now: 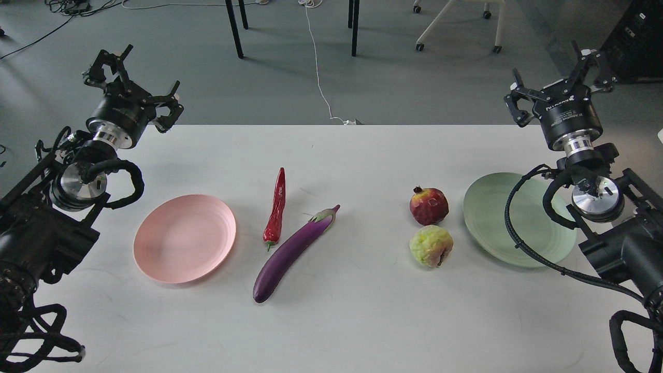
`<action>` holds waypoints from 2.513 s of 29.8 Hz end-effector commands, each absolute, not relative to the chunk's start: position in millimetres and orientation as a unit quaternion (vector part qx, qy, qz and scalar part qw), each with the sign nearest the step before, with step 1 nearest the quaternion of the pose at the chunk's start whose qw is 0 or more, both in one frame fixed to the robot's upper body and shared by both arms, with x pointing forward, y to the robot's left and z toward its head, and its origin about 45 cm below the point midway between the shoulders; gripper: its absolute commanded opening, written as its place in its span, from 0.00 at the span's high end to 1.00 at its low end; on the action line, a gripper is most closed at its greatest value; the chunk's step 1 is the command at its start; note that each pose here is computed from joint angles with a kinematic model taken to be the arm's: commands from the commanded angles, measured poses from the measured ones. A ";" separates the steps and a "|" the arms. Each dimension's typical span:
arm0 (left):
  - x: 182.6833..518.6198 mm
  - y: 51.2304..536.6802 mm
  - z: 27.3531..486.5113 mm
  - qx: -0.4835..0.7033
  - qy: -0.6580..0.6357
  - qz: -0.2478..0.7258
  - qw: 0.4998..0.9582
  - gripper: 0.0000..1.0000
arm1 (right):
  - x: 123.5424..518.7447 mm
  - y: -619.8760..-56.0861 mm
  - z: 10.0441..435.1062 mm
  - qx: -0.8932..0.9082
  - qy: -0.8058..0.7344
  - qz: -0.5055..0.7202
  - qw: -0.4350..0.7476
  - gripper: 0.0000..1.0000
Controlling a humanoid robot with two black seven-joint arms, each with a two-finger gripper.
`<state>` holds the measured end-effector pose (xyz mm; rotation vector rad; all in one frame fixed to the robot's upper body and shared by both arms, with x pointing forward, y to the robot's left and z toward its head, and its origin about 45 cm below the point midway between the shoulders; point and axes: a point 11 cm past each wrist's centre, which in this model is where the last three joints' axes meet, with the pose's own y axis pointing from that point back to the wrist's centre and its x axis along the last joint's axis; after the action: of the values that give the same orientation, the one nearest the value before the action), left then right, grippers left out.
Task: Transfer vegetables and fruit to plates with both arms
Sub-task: 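Move the right gripper up and toward the pale yellow-green fruit, then grasp the pale yellow-green fruit with the right gripper, then place the yellow-green fruit on the green plate and release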
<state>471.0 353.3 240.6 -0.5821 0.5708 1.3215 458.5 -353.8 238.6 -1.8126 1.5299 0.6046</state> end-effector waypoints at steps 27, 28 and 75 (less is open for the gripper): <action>471.2 364.0 246.7 -0.263 0.248 0.602 0.712 0.02 | 452.3 -197.0 359.0 -0.910 0.221 -0.161 -0.310 0.01; 471.1 365.7 247.5 -0.263 0.246 0.603 0.712 0.02 | 444.3 -193.5 350.9 -0.901 0.189 -0.179 -0.346 0.01; 458.5 411.6 265.1 -0.252 0.209 0.617 0.716 0.02 | 404.7 -258.5 243.6 -0.736 -0.030 -0.304 -0.605 0.55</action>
<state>458.8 408.4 262.5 -0.5598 0.4706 1.3610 402.3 -231.9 236.5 -4.0559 -0.2837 -1.7012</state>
